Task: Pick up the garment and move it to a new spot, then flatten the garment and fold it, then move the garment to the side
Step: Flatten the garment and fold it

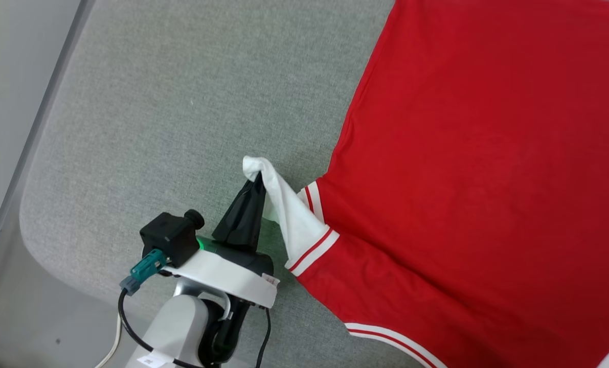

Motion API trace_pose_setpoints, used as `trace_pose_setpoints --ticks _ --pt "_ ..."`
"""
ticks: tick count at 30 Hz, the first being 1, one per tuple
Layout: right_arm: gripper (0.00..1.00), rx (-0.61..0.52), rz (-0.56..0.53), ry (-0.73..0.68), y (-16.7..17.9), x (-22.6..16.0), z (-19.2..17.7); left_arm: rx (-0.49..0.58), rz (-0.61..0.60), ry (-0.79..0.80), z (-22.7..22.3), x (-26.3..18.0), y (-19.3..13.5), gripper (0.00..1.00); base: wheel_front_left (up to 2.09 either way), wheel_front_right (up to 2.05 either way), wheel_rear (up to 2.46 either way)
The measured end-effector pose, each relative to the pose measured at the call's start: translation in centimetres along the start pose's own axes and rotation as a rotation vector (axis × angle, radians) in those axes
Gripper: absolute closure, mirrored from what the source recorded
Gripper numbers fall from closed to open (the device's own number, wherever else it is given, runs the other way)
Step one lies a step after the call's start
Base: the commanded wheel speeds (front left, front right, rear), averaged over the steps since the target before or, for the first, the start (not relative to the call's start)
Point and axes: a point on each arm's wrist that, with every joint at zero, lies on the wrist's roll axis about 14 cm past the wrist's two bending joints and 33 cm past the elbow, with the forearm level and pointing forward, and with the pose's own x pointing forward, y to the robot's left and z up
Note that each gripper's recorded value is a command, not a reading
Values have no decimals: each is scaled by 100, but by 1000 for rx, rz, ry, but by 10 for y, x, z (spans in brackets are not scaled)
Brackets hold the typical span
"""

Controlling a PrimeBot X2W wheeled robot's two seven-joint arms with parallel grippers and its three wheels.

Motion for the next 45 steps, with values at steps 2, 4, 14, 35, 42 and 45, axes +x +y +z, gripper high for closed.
trace_pose_setpoints --ticks 2,4,14,35,42,45 --pt "100 -10 -12 -6 -3 -10 -2 -1 1 -6 3 -3 1 100 0 0 0" --pt "100 -19 -20 -22 -5 -22 -3 4 6 -13 6 -8 3 100 0 0 0" --pt "100 -38 -84 -159 -43 -101 -29 1 25 5 5 -30 11 100 0 0 0" --pt "100 454 -128 -127 -69 -191 -310 32 -98 116 -10 -29 -19 100 0 0 0" --pt "0 482 -120 -278 -60 -189 -304 30 -114 122 -10 -29 -26 100 0 0 0" --pt "0 454 -131 -448 -63 -196 -270 30 -117 127 -11 -30 -28 100 0 0 0"
